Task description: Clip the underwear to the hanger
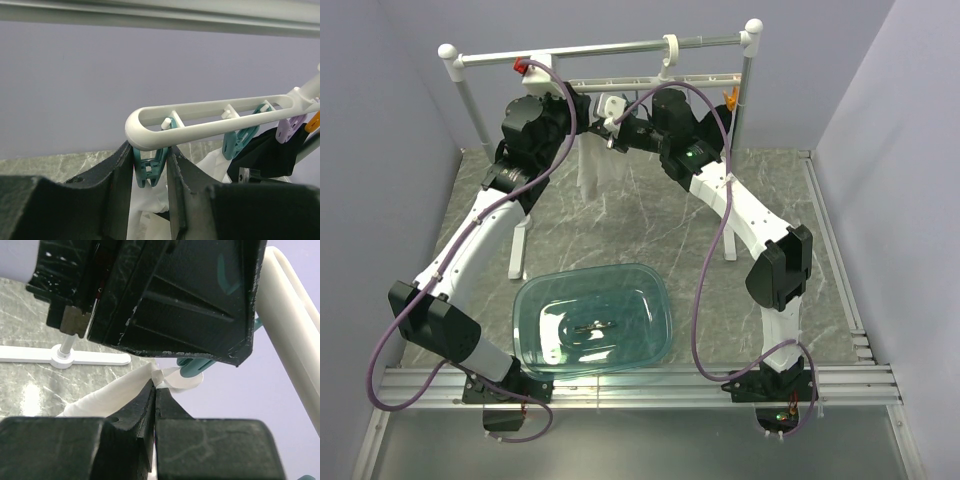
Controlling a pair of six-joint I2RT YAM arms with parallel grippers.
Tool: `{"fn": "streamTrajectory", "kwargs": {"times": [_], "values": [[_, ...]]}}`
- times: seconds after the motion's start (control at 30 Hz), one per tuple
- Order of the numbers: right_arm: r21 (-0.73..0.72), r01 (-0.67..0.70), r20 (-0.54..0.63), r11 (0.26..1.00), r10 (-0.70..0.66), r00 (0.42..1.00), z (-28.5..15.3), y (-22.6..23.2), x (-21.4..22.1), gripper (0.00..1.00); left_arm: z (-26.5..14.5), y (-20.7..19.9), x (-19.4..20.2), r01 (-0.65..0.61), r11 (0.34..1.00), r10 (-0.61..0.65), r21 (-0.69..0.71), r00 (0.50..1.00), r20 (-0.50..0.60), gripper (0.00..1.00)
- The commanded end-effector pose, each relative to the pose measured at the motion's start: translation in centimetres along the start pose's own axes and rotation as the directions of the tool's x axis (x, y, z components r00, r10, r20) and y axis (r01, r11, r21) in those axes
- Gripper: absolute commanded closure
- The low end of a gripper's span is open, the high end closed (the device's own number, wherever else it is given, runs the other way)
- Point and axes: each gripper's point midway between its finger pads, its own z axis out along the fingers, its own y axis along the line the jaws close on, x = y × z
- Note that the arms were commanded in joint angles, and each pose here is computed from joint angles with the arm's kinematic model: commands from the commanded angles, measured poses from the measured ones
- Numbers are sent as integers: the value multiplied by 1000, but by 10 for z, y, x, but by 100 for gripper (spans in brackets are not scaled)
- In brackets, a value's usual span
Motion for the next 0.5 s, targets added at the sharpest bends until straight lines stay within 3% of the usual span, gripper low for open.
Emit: {"fn": "streamTrajectory", "kwargs": {"times": [0.0,0.47], "values": [[70,68,78,995,-73,994,-11,-24,-48,100,-6,-5,-16,-16,999,15,29,999,35,100],[103,94,119,990,-106,987,-18,-32,-67,100,-4,-2,-11,-31,999,30,17,999,17,100]]}}
